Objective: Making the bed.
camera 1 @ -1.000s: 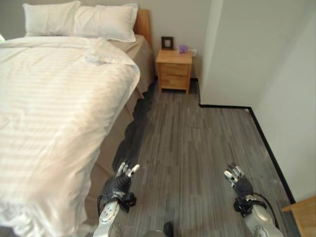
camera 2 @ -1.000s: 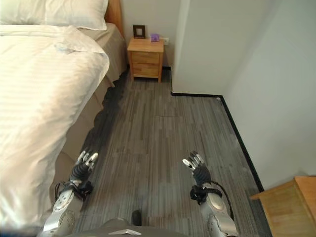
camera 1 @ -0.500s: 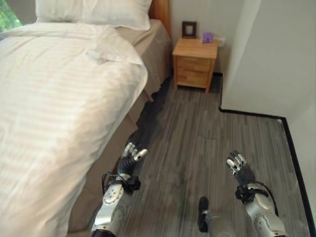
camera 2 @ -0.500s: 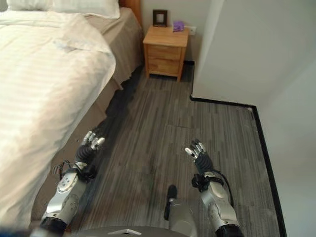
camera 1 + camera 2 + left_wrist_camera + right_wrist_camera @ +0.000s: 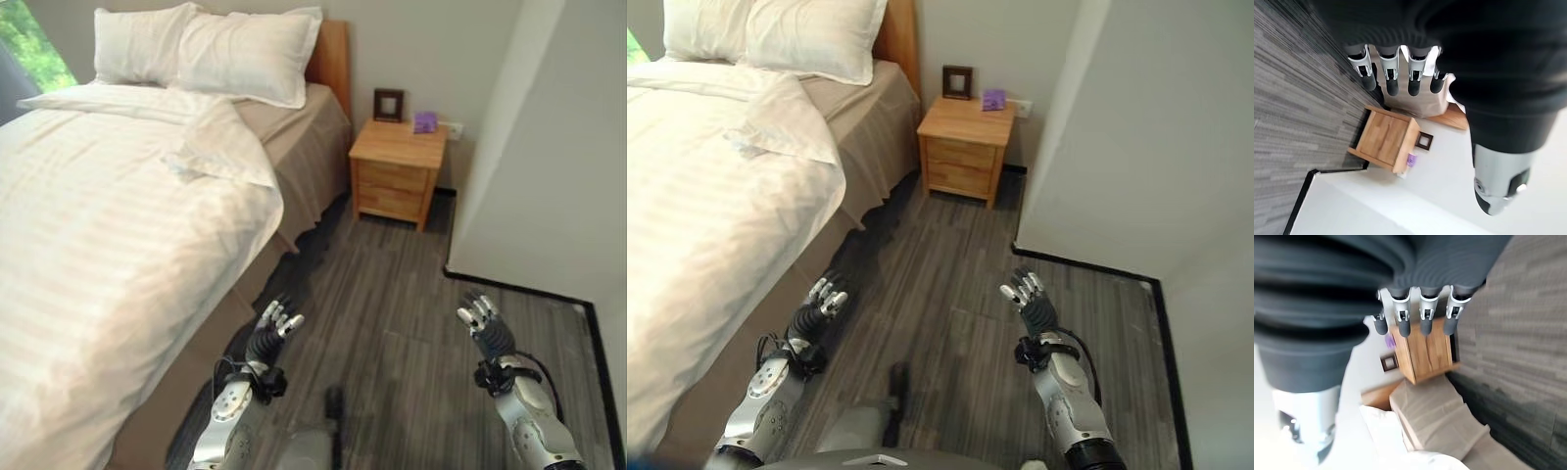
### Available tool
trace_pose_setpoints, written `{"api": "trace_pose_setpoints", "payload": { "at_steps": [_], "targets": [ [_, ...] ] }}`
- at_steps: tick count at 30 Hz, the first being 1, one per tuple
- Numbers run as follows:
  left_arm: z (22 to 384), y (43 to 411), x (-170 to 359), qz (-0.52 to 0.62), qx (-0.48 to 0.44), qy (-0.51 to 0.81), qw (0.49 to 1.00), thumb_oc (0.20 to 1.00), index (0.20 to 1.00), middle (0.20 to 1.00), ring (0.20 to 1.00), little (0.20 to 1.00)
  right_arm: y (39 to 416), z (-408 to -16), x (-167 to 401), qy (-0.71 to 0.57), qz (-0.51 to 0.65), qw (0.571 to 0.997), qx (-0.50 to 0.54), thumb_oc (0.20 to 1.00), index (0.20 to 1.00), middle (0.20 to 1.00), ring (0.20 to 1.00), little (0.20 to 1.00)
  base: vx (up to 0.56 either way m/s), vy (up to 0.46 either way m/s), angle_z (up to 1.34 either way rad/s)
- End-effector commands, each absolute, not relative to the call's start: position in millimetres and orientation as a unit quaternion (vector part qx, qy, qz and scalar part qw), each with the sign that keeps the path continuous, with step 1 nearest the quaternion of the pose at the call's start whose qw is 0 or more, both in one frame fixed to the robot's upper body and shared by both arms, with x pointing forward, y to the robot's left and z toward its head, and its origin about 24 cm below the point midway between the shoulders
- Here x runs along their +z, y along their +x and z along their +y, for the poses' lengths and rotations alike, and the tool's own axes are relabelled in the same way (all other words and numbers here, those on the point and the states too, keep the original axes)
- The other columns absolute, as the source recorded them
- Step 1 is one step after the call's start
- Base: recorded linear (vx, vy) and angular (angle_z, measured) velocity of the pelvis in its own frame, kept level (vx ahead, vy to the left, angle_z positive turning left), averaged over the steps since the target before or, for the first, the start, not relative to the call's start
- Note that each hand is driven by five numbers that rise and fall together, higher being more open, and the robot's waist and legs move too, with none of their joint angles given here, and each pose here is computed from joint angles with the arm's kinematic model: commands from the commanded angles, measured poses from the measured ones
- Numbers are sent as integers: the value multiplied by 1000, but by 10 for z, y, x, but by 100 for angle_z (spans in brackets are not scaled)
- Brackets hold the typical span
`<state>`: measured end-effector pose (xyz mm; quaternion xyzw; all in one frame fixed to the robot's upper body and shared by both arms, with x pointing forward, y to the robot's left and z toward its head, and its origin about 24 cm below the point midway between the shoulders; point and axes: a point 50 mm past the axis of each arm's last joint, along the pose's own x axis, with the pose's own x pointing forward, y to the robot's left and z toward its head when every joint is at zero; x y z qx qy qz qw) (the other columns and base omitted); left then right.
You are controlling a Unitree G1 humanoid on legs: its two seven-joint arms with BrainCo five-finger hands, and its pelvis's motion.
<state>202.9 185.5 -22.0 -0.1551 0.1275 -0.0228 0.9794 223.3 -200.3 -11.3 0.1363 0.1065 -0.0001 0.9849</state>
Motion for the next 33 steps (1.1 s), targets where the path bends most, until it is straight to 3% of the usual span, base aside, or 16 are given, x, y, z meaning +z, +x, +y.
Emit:
{"api": "trace_pose_setpoints", "payload": {
  "at_steps": [1,9,24,33],
  "targets": [
    [1741,2178,113,56,-100,-141,983,1000,1000,1000,1000,1000,2410,-1748,162,158,31,985,55,1000,1000,1000,1000,1000,528,93,-45],
    [1680,2290,256,32,-129,-126,983,1000,1000,1000,1000,1000,2416,-1608,170,156,34,984,75,1000,1000,1000,1000,1000,564,66,26],
    [1608,2345,301,19,-158,-130,979,1000,1000,1000,1000,1000,2346,-1899,208,145,22,988,53,1000,1000,1000,1000,1000,480,-317,108],
    [1405,2266,189,69,-242,-147,957,1000,1000,1000,1000,1000,2176,-2480,285,127,-14,987,-94,1000,1000,1000,1000,1000,128,-213,124]
  ]
}}
